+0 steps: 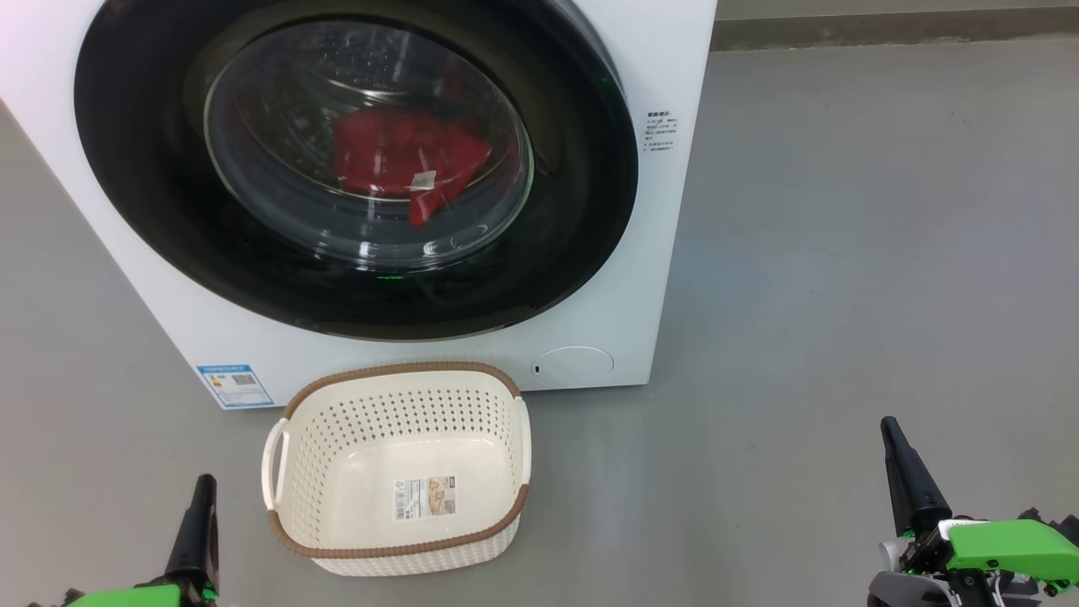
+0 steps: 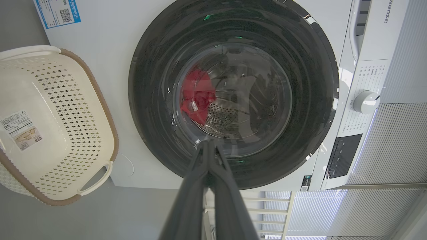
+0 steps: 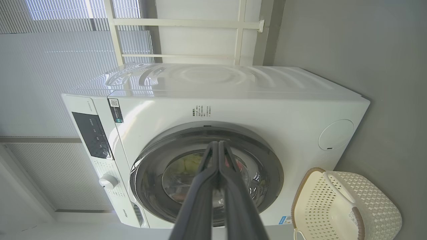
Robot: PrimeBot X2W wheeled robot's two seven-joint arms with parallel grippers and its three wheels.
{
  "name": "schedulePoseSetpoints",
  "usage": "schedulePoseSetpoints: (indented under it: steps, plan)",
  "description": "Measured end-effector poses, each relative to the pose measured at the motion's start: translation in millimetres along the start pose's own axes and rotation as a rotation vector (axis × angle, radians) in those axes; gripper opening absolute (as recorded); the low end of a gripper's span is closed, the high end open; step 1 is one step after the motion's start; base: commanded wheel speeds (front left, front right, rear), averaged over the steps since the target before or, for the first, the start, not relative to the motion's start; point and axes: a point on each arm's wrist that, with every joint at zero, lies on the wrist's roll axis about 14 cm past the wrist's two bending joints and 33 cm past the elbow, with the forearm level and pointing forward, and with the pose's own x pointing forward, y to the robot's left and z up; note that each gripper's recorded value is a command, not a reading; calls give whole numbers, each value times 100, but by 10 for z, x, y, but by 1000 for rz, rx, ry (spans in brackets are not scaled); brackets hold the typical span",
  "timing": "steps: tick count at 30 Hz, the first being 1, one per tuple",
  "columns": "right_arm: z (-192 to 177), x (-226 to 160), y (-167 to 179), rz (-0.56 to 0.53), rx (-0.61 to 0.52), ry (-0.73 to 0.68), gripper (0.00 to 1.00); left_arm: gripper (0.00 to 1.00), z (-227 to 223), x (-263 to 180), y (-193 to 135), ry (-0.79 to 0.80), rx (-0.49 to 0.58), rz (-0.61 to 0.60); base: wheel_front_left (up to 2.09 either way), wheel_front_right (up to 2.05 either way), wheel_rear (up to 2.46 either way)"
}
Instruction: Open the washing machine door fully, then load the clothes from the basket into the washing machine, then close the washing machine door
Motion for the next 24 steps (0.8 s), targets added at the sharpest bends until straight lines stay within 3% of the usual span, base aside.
schedulePoseSetpoints:
  steps: [24]
  plan:
    - [8, -1, 0, 0, 1, -3, 0, 0, -5, 0, 0, 4, 0, 0, 0, 0, 0]
